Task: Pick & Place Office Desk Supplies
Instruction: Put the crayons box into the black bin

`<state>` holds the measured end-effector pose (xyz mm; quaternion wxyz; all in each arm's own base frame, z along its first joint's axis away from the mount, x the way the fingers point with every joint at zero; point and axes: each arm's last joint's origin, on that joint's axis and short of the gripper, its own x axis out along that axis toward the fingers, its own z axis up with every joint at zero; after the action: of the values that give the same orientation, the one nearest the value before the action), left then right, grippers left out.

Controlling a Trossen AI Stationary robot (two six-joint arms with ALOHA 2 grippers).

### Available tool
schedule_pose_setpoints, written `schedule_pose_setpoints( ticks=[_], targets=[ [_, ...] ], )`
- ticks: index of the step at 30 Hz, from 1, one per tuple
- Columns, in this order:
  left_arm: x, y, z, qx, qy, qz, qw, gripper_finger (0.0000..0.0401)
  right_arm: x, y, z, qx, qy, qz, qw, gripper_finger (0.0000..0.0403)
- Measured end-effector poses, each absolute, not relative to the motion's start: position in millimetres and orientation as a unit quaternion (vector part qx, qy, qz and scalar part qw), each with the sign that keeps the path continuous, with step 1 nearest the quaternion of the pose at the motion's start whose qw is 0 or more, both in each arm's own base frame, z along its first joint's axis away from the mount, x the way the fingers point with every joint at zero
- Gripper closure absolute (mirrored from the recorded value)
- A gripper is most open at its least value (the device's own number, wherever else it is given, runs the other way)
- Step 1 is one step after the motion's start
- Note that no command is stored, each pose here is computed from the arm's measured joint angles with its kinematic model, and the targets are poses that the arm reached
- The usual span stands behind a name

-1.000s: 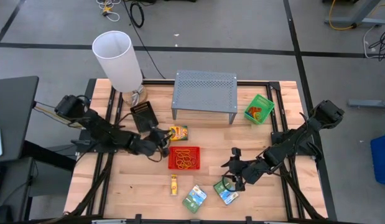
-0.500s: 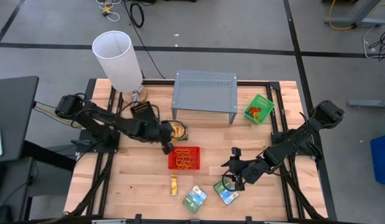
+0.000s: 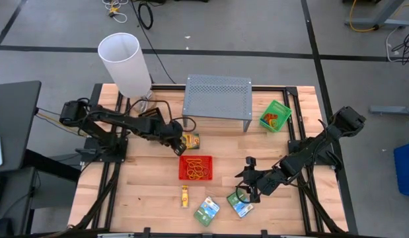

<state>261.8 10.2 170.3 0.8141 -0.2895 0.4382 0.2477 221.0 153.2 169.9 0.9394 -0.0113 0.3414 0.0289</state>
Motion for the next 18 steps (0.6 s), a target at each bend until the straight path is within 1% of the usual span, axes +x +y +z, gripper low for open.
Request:
schedule_pose_setpoints(
  ticks=[3,7,11,18],
  targets=[
    [263.5,13.7,170.3,-0.319,0.43,0.248,0.808,0.0306,221.0,153.2,169.9,-0.015,0.341,0.03,0.939,0.0208],
    [264.1,21.7,169.8,-0.348,0.416,0.27,0.795,0.0306,221.0,153.2,169.9,-0.022,0.341,0.033,0.939,0.0208],
    [262.9,27.8,168.3,-0.354,0.416,0.285,0.788,0.0306,221.0,153.2,169.9,-0.024,0.341,0.034,0.939,0.0208],
    [263.2,33.1,168.8,-0.362,0.411,0.283,0.787,0.0301,220.8,153.9,169.8,-0.026,0.343,0.043,0.938,0.0208]
  ],
)
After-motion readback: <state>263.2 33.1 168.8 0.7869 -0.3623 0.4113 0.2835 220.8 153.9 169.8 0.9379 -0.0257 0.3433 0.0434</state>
